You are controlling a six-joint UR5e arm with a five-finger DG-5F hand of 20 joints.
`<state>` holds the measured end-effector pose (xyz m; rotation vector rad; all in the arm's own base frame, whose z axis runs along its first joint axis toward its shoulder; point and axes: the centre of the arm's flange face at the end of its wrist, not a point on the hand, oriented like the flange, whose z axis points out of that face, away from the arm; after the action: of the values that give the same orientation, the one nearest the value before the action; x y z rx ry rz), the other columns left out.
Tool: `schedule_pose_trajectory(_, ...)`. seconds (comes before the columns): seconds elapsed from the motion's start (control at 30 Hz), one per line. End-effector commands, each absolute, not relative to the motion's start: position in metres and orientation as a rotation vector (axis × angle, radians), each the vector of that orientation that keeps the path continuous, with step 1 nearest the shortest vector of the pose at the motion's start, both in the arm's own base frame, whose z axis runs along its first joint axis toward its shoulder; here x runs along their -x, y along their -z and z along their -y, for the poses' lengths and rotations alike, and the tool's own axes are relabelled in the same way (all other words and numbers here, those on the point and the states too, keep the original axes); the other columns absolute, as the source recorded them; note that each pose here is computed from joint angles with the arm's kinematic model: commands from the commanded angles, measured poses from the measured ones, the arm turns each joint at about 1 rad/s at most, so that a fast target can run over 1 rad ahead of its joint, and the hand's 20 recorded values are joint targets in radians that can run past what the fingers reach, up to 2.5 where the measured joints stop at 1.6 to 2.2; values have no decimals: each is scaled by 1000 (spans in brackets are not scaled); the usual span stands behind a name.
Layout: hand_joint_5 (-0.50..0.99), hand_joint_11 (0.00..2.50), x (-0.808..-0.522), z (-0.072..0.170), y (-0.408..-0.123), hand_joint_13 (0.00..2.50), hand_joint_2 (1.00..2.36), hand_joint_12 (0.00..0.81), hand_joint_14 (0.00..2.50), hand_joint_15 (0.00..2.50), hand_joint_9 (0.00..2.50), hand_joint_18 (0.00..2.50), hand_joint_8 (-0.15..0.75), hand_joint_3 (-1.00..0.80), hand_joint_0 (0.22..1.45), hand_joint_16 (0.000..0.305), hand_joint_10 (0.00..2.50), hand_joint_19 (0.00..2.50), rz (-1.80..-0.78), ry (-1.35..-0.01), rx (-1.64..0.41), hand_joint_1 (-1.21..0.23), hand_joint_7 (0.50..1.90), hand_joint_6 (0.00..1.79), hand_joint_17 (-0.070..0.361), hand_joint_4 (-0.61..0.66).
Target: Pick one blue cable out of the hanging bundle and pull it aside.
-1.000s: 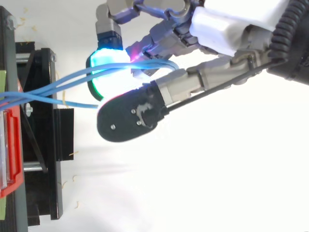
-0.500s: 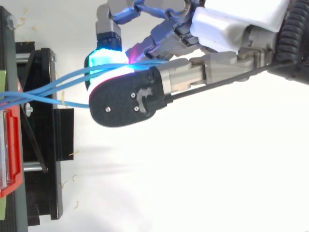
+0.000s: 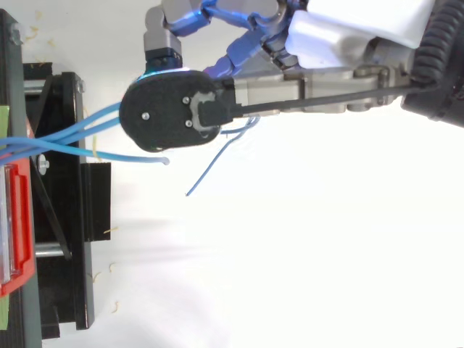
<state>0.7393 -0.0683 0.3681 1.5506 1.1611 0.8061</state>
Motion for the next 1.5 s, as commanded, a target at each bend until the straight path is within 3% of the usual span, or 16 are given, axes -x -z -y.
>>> schedule_pose_trajectory(0.0, -130, 536, -739, 68, -368, 590, 1019, 413, 19, 440, 920, 519, 260, -192, 574, 54, 17, 576, -1161, -806, -1551, -648, 1402, 803, 121, 1)
schedule_pose_trajectory(0.1, -173, 519, -739, 68, -368, 571, 1023, 416, 19, 439, 822, 503, 252, -67, 580, 55, 17, 559, -1162, -805, -1551, -766, 1471, 836, 124, 45)
schedule_pose_trajectory(0.27, -188, 532, -739, 68, -368, 555, 1027, 401, 18, 434, 780, 496, 245, -53, 634, 55, 17, 541, -1164, -803, -1553, -854, 1490, 854, 124, 15)
schedule_pose_trajectory(0.37, -192, 516, -739, 68, -368, 551, 1029, 396, 17, 424, 764, 490, 228, -102, 688, 54, 18, 527, -1164, -803, -1553, -896, 1477, 865, 122, -54)
schedule_pose_trajectory(0.5, -184, 521, -739, 68, -367, 559, 1026, 379, 19, 426, 793, 479, 204, -203, 776, 52, 16, 537, -1166, -801, -1553, -919, 1582, 879, 116, -121)
schedule_pose_trajectory(0.77, -157, 522, -739, 68, -367, 601, 1017, 357, 18, 437, 901, 462, 142, -313, 846, 48, 16, 578, -1166, -801, -1553, -918, 1700, 895, 107, -246)
schedule_pose_trajectory(0.93, -146, 504, -739, 68, -367, 614, 1000, 349, 19, 430, 928, 483, 136, -498, 869, 46, 18, 553, -1166, -801, -1553, -936, 1711, 897, 103, -281)
schedule_pose_trajectory(1.23, -144, 494, -739, 69, -368, 621, 1000, 347, 17, 403, 941, 522, 141, -500, 844, 42, 16, 467, -1161, -804, -1555, -952, 1698, 899, 96, -250)
schedule_pose_trajectory(1.27, -144, 496, -739, 68, -367, 623, 1000, 347, 17, 395, 938, 539, 139, -500, 811, 42, 18, 442, -1163, -803, -1555, -959, 1677, 899, 95, -239)
schedule_pose_trajectory(1.33, -136, 502, -738, 70, -367, 602, 1000, 355, 17, 417, 915, 510, 158, -500, 696, 43, 16, 476, -1162, -802, -1556, -954, 1399, 884, 96, -173)
schedule_pose_trajectory(1.37, -133, 501, -738, 70, -367, 582, 1000, 358, 17, 416, 906, 497, 169, -500, 640, 44, 18, 489, -1162, -802, -1556, -939, 1344, 878, 98, -158)
schedule_pose_trajectory(1.4, -128, 500, -739, 69, -366, 564, 1000, 379, 17, 416, 896, 485, 198, -500, 546, 47, 18, 508, -1162, -802, -1558, -907, 1356, 843, 106, -85)
schedule_pose_trajectory(1.47, -127, 490, -738, 70, -367, 562, 1000, 393, 17, 417, 892, 492, 220, -500, 499, 51, 15, 507, -1161, -803, -1557, -894, 1345, 837, 114, -61)
